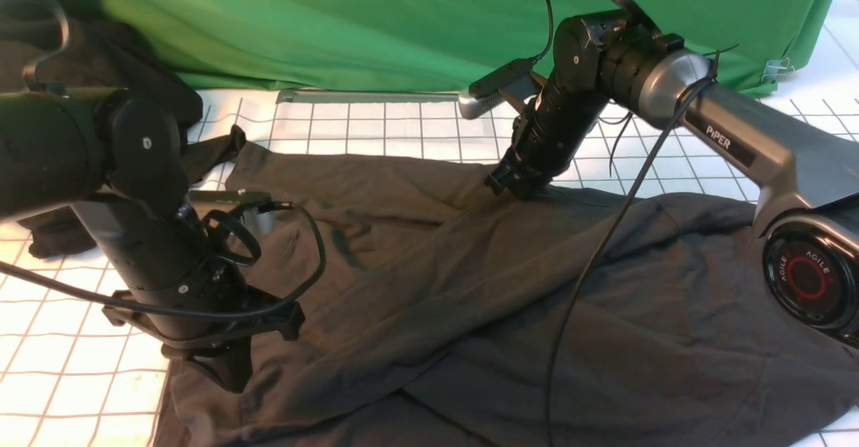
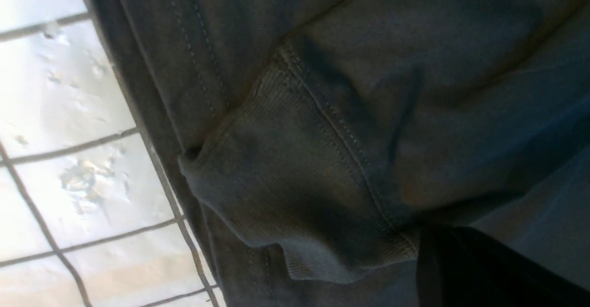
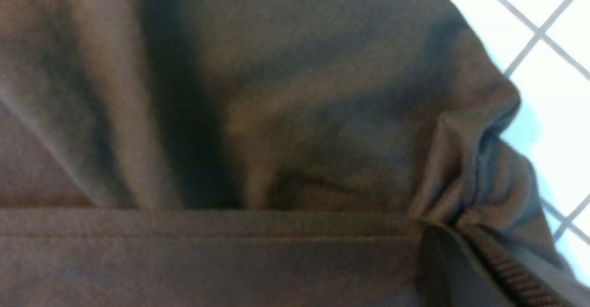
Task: Fold a long-sleeved shirt over a white checkered tablecloth.
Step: 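Fold the left side of the dark shirt inward over its body with the left gripper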
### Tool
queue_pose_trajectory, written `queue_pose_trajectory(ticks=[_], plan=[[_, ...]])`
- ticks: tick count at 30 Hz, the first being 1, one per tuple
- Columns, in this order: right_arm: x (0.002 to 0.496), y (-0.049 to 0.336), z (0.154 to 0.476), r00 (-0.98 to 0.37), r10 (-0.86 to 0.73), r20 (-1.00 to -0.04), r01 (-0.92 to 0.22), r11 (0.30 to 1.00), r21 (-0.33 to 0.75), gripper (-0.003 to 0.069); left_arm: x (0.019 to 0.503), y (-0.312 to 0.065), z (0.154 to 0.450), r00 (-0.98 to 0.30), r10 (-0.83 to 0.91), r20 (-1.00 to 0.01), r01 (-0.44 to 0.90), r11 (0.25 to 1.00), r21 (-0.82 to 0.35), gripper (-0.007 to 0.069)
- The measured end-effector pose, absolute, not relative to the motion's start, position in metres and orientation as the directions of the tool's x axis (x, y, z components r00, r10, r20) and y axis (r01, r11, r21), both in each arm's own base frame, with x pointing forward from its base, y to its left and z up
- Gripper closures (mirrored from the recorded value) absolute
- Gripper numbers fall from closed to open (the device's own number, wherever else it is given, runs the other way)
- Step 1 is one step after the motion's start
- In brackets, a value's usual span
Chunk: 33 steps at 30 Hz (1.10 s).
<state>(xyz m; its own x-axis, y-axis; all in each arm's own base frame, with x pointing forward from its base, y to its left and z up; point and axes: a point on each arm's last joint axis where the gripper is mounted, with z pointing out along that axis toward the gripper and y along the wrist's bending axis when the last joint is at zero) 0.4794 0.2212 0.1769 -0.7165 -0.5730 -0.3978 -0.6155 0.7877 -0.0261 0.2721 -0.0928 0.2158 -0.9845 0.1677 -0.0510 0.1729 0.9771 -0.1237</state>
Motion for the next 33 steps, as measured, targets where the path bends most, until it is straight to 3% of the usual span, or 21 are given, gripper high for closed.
queue_pose_trajectory(ticks=[17, 21, 22, 23, 25, 27, 30, 31, 32, 33], plan=[[0.513, 0.208, 0.205, -0.614, -0.425, -0.665, -0.513, 0.855, -0.073, 0.0627, 0.272, -0.093, 0.216, -0.984, 0.169, -0.047, 0.174, 0.977, -0.123, 0.0624], [0.515, 0.209, 0.207, -0.592, -0.414, -0.692, -0.508, 0.858, -0.079, 0.0461, 0.270, -0.092, 0.216, -0.985, 0.172, -0.023, 0.174, 0.977, -0.122, 0.0624], [0.515, 0.208, 0.207, -0.594, -0.418, -0.687, -0.509, 0.857, -0.081, 0.0333, 0.268, -0.092, 0.216, -0.985, 0.174, -0.008, 0.174, 0.977, -0.121, 0.0624], [0.515, 0.208, 0.208, -0.594, -0.419, -0.686, -0.509, 0.857, -0.083, 0.0319, 0.268, -0.092, 0.216, -0.985, 0.174, -0.006, 0.174, 0.977, -0.121, 0.0624], [0.512, 0.206, 0.207, -0.613, -0.442, -0.655, -0.515, 0.852, -0.092, 0.0195, 0.266, -0.091, 0.216, -0.984, 0.177, 0.022, 0.174, 0.977, -0.120, 0.0624], [0.509, 0.204, 0.209, -0.628, -0.460, -0.628, -0.520, 0.848, -0.101, 0.0172, 0.265, -0.091, 0.216, -0.983, 0.179, 0.029, 0.174, 0.978, -0.119, 0.0624], [0.498, 0.197, 0.224, -0.669, -0.499, -0.551, -0.526, 0.842, -0.123, 0.0233, 0.265, -0.091, 0.216, -0.983, 0.180, 0.034, 0.175, 0.978, -0.118, 0.0624], [0.488, 0.189, 0.241, -0.690, -0.522, -0.502, -0.535, 0.834, -0.132, 0.0365, 0.265, -0.090, 0.216, -0.983, 0.184, 0.032, 0.179, 0.978, -0.110, 0.0624], [0.488, 0.189, 0.243, -0.686, -0.523, -0.506, -0.536, 0.833, -0.134, 0.0365, 0.265, -0.090, 0.216, -0.982, 0.184, 0.031, 0.179, 0.978, -0.110, 0.0624], [0.477, 0.180, 0.264, -0.707, -0.533, -0.464, -0.540, 0.831, -0.133, 0.0538, 0.266, -0.090, 0.216, -0.983, 0.185, 0.017, 0.182, 0.978, -0.105, 0.0624]])
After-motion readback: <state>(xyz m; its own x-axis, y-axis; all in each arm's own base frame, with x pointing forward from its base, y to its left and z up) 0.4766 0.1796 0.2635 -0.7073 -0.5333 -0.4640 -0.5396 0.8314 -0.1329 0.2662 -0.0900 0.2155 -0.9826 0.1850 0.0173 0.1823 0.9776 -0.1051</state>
